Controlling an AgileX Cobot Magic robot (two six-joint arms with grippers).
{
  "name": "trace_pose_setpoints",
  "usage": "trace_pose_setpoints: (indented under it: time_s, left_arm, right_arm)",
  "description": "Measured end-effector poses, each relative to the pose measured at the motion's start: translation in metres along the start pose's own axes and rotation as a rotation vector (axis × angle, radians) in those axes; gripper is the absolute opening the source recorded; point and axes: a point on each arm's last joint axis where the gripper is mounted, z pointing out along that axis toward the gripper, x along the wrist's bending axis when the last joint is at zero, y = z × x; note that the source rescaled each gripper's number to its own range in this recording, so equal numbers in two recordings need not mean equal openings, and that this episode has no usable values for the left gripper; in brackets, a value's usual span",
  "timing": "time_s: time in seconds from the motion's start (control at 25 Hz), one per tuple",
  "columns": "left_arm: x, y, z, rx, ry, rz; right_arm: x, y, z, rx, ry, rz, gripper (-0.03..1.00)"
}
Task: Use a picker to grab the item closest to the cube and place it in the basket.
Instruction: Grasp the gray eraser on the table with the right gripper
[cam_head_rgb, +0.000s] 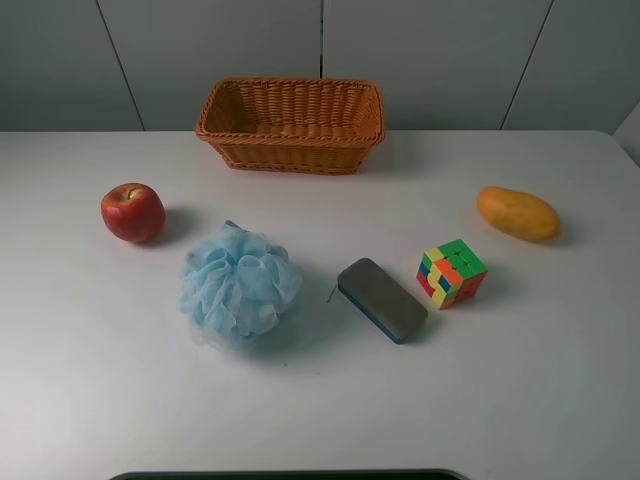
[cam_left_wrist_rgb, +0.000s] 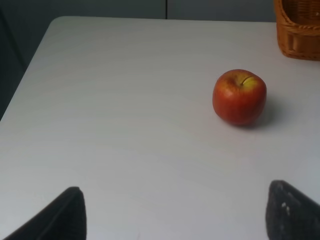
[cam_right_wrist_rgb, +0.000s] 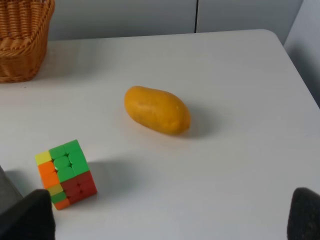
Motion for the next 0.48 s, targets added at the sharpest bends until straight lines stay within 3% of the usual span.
trace_pose_setpoints:
  time_s: [0.24,0.48]
  left_arm:
    - [0.0,0.0,0.0,0.0,0.0,0.0]
    - [0.0,0.0,0.0,0.0,0.0,0.0]
  right_arm:
    - [0.0,0.004,-0.005,-0.029,-0.001,-0.003,1.0]
    - [-0.003,0.039,-0.014,-0.032,-0.025,-0.074,1.0]
